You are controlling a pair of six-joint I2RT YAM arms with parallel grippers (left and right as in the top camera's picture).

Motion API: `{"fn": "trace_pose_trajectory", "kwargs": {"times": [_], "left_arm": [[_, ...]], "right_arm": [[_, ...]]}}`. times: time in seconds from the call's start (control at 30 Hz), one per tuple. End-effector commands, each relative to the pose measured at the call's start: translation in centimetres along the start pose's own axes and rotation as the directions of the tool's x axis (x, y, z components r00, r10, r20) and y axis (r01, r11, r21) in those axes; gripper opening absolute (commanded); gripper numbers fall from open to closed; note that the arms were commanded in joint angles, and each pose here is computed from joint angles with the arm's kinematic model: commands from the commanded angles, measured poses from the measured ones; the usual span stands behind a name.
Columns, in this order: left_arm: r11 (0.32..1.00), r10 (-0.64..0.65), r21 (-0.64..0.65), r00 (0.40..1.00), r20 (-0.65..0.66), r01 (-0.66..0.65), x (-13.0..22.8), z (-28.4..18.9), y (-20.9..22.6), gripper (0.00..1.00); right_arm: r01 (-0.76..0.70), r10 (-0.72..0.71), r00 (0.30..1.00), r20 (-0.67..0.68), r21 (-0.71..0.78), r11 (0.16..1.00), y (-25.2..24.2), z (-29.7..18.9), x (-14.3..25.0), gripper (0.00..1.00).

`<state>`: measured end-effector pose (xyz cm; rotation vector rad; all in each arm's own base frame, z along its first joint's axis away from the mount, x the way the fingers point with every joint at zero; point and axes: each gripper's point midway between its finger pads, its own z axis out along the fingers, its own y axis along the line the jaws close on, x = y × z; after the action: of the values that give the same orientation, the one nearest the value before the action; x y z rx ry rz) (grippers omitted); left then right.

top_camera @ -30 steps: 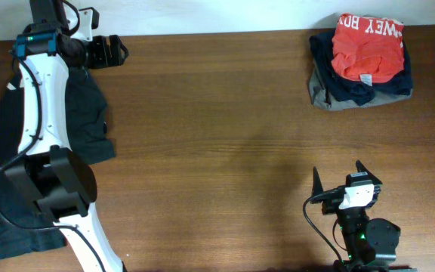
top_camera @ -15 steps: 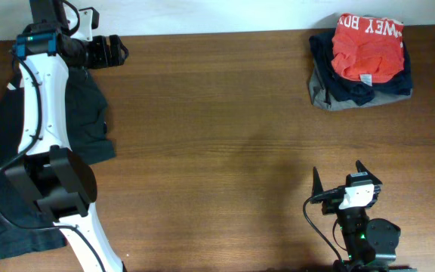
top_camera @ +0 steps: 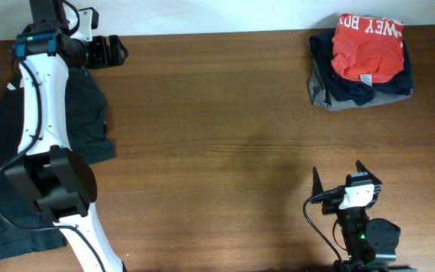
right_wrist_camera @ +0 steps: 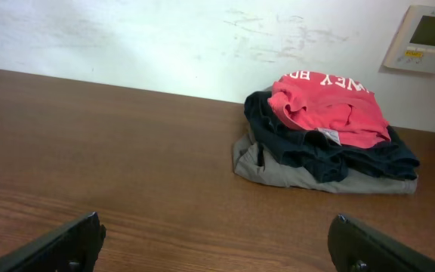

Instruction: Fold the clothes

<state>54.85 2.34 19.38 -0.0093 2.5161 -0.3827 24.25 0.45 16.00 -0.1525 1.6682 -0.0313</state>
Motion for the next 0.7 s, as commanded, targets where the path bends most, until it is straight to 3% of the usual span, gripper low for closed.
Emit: {"fn": "trace_pose_trajectory", "kwargs": {"times": [0.0, 0.2, 0.23, 0.37, 0.47, 0.67], "left_arm": [[0.998, 0.049, -0.039, 0.998, 0.034, -0.047, -0.9, -2.3, -1.1, 0.99], [0.970, 0.190, -0.181, 0.973, 0.131, -0.165, -2.7, -9.4, -5.5, 0.99], [0.937, 0.325, -0.187, 0.932, 0.162, -0.294, -3.1, -11.8, -8.1, 0.99], [0.859, 0.507, -0.206, 0.835, 0.214, -0.469, -3.3, -15.8, -12.0, 0.99], [0.876, 0.481, -0.195, 0.830, 0.282, -0.441, -2.5, -19.2, -14.0, 0.99], [0.887, 0.462, -0.209, 0.807, 0.368, -0.412, -0.9, -20.0, -13.9, 0.99]], "right_arm": [[-0.009, 0.009, 1.000, 0.002, 0.010, 1.000, -0.2, 0.0, 0.2, 0.99], [-0.009, 0.009, 1.000, 0.002, 0.010, 1.000, -0.2, 0.0, 0.2, 0.98], [-0.009, 0.009, 1.000, 0.002, 0.010, 1.000, -0.2, 0.0, 0.2, 0.99], [-0.009, 0.009, 1.000, 0.002, 0.010, 1.000, -0.2, 0.0, 0.2, 0.99], [-0.009, 0.009, 1.000, 0.002, 0.010, 1.000, -0.2, 0.0, 0.2, 0.99], [-0.009, 0.009, 1.000, 0.002, 0.010, 1.000, -0.2, 0.0, 0.2, 0.99]]}}
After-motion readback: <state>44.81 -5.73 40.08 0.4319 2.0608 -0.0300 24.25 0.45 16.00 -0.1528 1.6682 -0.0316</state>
